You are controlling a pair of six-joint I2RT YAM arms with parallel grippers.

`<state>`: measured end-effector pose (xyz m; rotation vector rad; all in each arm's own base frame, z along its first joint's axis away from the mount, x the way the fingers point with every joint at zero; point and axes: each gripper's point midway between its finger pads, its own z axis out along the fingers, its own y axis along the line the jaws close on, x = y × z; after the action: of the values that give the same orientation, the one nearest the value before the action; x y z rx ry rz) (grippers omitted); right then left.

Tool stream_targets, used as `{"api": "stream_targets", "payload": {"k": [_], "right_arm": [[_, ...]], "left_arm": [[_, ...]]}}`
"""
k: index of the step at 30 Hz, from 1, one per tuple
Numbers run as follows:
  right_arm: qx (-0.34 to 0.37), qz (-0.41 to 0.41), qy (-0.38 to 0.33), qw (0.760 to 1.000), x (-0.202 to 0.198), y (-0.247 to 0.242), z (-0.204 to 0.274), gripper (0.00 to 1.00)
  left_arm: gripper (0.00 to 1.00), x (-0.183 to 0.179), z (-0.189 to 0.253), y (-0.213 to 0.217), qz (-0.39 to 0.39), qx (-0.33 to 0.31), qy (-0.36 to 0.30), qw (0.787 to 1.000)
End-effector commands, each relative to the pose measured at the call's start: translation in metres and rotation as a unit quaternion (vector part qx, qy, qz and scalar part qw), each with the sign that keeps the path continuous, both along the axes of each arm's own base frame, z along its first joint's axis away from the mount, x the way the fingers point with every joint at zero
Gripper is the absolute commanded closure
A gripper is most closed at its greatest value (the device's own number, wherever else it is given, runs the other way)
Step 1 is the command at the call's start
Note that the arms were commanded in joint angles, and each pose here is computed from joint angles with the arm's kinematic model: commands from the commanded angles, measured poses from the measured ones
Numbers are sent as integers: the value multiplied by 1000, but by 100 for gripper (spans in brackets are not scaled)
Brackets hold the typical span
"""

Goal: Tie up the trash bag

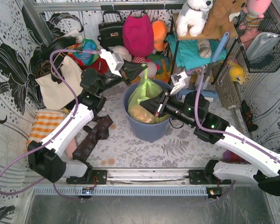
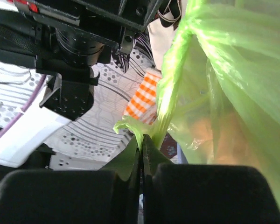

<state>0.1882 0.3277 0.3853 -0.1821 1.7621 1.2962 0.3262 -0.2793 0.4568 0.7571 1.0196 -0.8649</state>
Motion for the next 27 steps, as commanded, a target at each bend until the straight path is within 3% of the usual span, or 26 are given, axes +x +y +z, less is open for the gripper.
{"api": "stream_targets", "payload": {"k": [1, 5, 9, 16, 27], "right_arm": [[49, -13, 131, 990, -10, -3, -6, 100], [48, -9, 183, 982, -18, -5, -13, 100], [39, 2, 248, 968, -32, -6, -47, 100], [23, 13, 292, 956, -51, -19, -84, 100], [23, 58, 291, 955, -65, -14, -85, 100]], "left_arm": [[100, 5, 24, -3, 21, 23, -143, 989], [100, 5, 27, -10, 10, 32, -201, 979], [100, 11, 14, -17, -1, 41, -214, 976], [100, 40, -34, -21, 24, 54, -173, 983], [100, 92, -89, -16, 35, 40, -89, 995]]}}
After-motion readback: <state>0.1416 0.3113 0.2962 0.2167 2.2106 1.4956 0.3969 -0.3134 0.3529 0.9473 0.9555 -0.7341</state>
